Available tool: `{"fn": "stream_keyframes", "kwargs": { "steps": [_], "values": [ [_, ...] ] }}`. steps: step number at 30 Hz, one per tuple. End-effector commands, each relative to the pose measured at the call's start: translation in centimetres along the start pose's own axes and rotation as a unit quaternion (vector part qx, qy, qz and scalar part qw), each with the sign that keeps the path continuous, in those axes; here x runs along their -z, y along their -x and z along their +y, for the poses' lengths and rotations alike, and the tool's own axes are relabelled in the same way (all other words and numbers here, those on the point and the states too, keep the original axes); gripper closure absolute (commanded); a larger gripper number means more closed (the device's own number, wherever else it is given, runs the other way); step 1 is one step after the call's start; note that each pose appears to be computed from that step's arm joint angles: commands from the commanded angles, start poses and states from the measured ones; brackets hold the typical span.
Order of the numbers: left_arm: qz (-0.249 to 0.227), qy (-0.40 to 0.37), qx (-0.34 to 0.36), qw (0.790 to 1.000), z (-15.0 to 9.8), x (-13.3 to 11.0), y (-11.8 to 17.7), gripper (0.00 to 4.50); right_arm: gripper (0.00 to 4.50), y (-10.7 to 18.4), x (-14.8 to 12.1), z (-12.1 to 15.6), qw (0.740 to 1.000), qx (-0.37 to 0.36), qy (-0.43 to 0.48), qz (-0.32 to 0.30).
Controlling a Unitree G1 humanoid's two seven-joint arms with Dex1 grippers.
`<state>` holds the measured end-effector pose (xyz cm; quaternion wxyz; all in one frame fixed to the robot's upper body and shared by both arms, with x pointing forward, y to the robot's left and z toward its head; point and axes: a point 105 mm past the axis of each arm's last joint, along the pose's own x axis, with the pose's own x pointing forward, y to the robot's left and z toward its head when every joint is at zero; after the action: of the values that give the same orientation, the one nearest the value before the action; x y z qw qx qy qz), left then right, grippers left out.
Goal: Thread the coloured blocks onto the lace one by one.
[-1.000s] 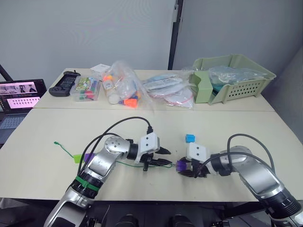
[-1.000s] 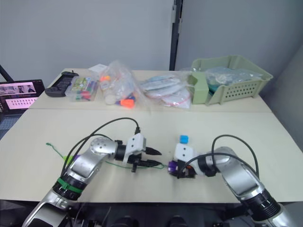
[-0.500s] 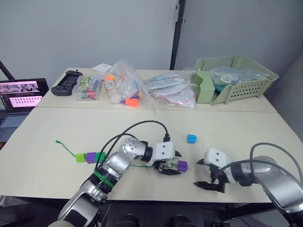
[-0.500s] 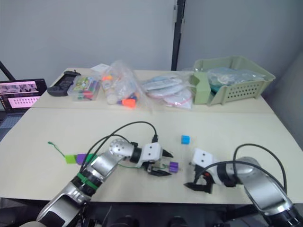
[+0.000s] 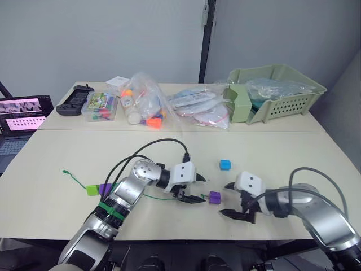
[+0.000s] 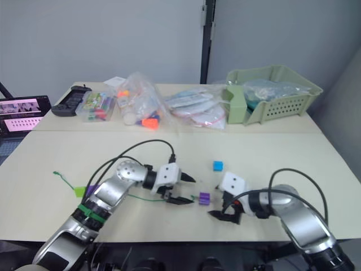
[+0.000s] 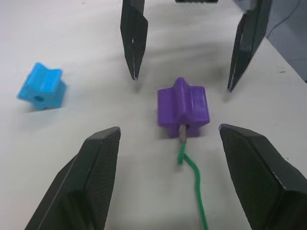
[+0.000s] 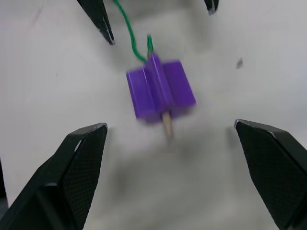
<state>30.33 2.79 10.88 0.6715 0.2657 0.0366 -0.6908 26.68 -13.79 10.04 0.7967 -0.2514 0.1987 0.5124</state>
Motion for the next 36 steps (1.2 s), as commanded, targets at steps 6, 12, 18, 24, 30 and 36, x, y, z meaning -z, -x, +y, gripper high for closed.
{"fn": "stream_keyframes", "kwargs": {
  "steps": [6,12,18,24,30,36],
  "values": [
    [-0.013,0.015,0.000,1.000,-0.9,-0.2,-0.3,1.03,0.02,-1.1,-0.6,-0.7,1.000,-0.008,0.018,-0.012],
    [-0.012,0.022,0.000,1.000,-1.0,-0.1,-0.6,1.03,1.52,-1.4,-0.4,-0.8,1.000,-0.010,0.022,-0.011],
    [-0.004,0.026,0.001,1.000,-0.9,0.4,-0.9,1.03,3.15,-1.6,-0.5,-0.7,0.999,-0.013,0.026,-0.013],
    [-0.004,0.033,-0.008,0.999,-0.4,0.5,-1.4,1.29,3.15,-1.7,-0.6,-0.5,0.999,-0.018,0.032,-0.012],
    [-0.003,0.039,-0.011,0.999,-0.2,0.8,-1.5,3.17,3.15,-1.6,-0.6,-0.4,0.999,-0.022,0.035,-0.013],
    [-0.003,0.039,-0.010,0.999,-0.4,0.8,-1.5,4.50,3.15,-1.6,-0.8,-0.2,0.999,-0.026,0.038,-0.014]
  ]
}}
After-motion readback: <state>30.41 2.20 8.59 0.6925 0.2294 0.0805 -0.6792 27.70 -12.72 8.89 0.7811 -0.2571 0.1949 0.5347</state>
